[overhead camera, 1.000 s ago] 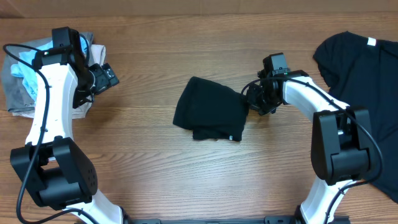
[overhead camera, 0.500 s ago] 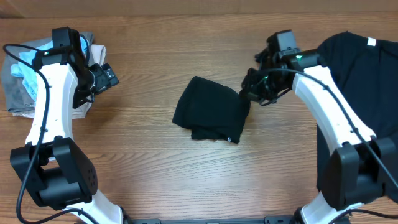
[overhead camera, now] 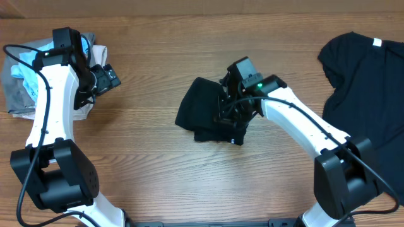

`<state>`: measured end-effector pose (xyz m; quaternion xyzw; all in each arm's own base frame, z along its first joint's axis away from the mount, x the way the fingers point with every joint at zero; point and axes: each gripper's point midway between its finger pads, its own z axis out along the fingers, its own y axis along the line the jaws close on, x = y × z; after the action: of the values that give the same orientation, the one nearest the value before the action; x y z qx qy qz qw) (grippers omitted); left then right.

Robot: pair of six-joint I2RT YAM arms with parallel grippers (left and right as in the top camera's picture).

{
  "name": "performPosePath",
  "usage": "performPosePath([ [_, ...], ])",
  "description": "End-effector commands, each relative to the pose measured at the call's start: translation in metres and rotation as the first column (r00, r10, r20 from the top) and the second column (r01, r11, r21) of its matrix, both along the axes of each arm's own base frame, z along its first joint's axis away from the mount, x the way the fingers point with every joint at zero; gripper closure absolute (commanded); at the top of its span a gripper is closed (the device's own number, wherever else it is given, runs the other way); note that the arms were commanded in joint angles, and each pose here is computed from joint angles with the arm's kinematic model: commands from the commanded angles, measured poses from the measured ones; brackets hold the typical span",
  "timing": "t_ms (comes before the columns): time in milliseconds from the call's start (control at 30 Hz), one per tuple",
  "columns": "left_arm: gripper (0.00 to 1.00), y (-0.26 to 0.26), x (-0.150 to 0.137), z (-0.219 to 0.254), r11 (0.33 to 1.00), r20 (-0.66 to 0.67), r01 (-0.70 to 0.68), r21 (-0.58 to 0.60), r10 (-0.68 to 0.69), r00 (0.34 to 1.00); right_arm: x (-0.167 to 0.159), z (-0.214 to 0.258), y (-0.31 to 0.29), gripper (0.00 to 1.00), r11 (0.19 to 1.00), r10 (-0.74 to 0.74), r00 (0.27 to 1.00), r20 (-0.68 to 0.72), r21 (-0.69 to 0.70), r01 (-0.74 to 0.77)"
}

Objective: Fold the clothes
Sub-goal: 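Press down the bundle's right side with the right gripper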

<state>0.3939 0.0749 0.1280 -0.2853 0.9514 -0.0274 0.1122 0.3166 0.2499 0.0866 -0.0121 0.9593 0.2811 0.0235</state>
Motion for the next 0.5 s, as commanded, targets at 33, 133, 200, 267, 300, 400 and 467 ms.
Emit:
performPosePath([
  [33, 0.00, -0.005, 0.004, 0.006, 1.000, 0.020, 0.013, -0.006, -0.013, 1.000, -0.007, -0.032, -0.009, 0.96, 0.998, -0.061, 0.998, -0.025, -0.021, 0.060],
  [133, 0.00, -0.005, 0.004, 0.006, 1.000, 0.020, 0.013, -0.006, -0.013, 1.000, -0.017, -0.058, -0.014, 0.96, 0.993, -0.118, 0.992, -0.051, -0.014, 0.117],
  [200, 0.00, -0.005, 0.004, 0.006, 1.000, 0.020, 0.013, -0.006, -0.013, 1.000, -0.025, -0.072, -0.018, 0.96, 0.989, -0.151, 0.986, -0.074, -0.016, 0.150],
  [267, 0.00, -0.005, 0.004, 0.006, 1.000, 0.020, 0.013, -0.006, -0.013, 1.000, -0.031, -0.082, -0.020, 0.96, 0.987, -0.161, 0.984, -0.079, -0.015, 0.160],
  [300, 0.00, -0.005, 0.004, 0.006, 1.000, 0.020, 0.013, -0.006, -0.013, 1.000, -0.033, -0.086, -0.022, 0.96, 0.987, -0.161, 0.984, -0.075, -0.013, 0.160],
  [400, 0.00, -0.005, 0.004, 0.006, 1.000, 0.020, 0.013, -0.006, -0.013, 1.000, -0.035, -0.090, -0.024, 0.96, 0.986, -0.165, 0.984, -0.073, -0.011, 0.164],
  [467, 0.00, -0.005, 0.004, 0.006, 1.000, 0.020, 0.013, -0.006, -0.013, 1.000, -0.031, -0.084, -0.020, 0.96, 0.987, -0.159, 0.985, -0.070, 0.017, 0.161],
])
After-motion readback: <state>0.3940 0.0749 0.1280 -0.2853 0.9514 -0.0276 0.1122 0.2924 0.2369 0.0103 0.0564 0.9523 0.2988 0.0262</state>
